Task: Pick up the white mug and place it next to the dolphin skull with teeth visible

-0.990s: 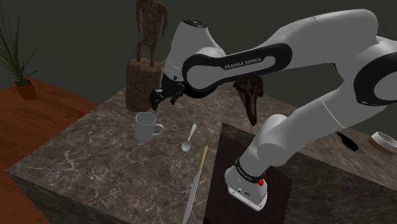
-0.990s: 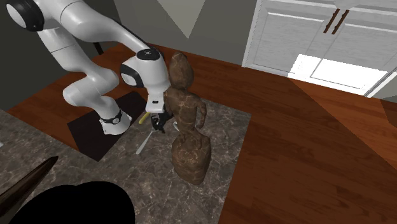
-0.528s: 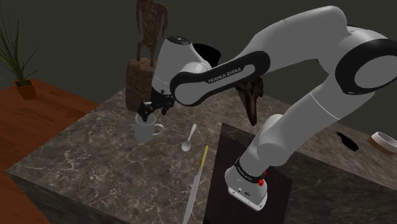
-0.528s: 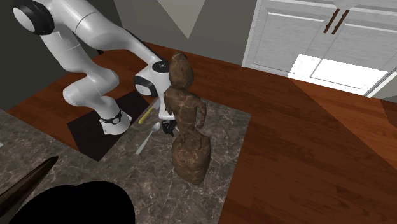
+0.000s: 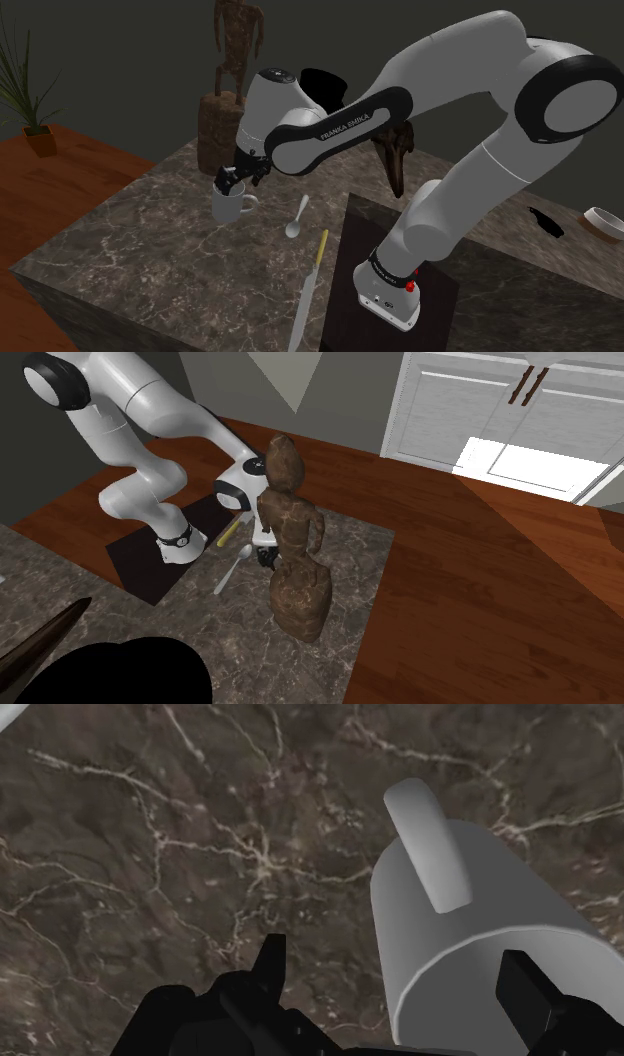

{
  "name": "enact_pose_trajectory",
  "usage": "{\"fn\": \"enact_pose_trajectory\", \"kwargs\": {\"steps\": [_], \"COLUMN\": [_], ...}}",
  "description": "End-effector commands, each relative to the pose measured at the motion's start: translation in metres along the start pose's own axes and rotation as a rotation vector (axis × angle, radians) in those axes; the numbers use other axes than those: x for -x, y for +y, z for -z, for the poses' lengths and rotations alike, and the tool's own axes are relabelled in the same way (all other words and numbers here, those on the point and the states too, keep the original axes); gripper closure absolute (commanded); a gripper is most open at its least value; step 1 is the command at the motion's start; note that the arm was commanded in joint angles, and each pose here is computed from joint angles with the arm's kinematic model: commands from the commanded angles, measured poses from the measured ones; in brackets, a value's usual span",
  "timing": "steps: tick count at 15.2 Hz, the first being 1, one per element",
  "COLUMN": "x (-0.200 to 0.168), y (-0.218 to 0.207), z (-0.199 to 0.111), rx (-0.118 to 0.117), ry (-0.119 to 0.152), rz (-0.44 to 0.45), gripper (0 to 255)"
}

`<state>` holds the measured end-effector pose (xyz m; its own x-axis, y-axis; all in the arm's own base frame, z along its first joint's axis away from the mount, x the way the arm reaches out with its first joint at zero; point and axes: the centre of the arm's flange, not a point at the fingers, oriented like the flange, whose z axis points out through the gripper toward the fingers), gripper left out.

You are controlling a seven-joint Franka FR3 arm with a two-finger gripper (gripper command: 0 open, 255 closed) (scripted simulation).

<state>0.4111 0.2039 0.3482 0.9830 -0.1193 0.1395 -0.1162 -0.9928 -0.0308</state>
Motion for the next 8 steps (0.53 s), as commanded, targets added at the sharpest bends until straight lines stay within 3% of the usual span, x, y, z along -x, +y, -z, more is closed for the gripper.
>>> {"fn": "enact_pose_trajectory", "kwargs": {"steps": [1,3,4,8], "x": [0.0000,0.0000,0.0000,0.0000], "y": [0.0000,0.0000,0.0000,0.0000], "z": [-0.0003,-0.0002,-0.0002,-0.0002], "rx": [0.000,0.000,0.000,0.000], "ry": [0.000,0.000,0.000,0.000], "rz": [0.000,0.000,0.000,0.000], "gripper": [0,0,255,255]}}
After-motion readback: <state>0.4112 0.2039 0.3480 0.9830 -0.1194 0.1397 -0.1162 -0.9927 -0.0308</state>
